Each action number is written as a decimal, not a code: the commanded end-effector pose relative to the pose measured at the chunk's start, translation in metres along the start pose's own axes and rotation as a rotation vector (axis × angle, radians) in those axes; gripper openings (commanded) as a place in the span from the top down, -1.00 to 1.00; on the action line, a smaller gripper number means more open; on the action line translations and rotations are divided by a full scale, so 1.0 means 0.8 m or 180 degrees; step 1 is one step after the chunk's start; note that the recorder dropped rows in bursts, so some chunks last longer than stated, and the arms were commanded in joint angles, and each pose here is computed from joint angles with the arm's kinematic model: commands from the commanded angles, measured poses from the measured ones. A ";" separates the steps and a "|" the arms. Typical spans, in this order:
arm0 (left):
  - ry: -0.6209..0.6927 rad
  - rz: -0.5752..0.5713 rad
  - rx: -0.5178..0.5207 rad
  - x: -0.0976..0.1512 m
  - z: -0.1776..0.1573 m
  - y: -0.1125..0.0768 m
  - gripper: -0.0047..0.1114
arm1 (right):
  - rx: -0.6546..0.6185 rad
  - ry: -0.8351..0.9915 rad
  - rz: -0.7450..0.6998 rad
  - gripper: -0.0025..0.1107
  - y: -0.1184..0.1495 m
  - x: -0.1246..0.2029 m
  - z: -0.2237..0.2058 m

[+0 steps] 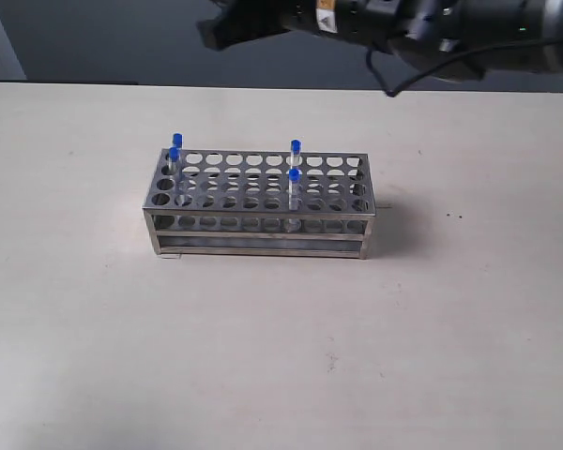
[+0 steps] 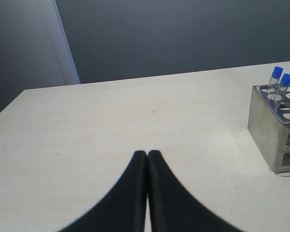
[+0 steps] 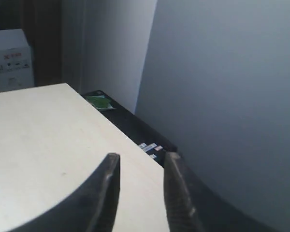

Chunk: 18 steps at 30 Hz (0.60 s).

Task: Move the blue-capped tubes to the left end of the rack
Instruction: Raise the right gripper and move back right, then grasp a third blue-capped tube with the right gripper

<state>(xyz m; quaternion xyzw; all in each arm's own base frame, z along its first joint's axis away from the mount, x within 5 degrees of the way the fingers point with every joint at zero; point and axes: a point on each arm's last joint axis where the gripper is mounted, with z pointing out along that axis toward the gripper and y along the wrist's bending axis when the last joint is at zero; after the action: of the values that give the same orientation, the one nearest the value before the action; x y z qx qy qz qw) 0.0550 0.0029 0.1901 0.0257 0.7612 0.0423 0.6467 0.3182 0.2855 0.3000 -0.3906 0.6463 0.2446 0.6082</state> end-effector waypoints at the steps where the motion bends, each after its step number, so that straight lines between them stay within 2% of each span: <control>1: -0.0037 -0.0008 0.0024 -0.002 0.000 0.000 0.91 | 0.0005 0.0208 0.0143 0.40 -0.020 0.056 -0.039; 4: -0.0037 -0.0008 0.0024 -0.002 0.000 0.000 0.91 | -0.0151 0.0266 0.0366 0.40 -0.017 0.109 -0.059; 8: -0.0037 -0.0008 0.0024 -0.002 0.000 0.000 0.91 | -0.0155 0.0443 0.0502 0.40 -0.022 0.153 -0.057; 18: -0.0037 -0.0008 0.0024 -0.002 0.000 0.000 0.91 | -0.0225 0.0493 0.0716 0.40 -0.020 0.195 -0.043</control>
<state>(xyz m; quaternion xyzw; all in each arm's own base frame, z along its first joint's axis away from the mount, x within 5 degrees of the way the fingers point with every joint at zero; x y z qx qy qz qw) 0.0550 0.0029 0.1901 0.0257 0.7612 0.0423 0.6467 0.3147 0.2180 0.1600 -0.3619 0.7212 0.3000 0.5088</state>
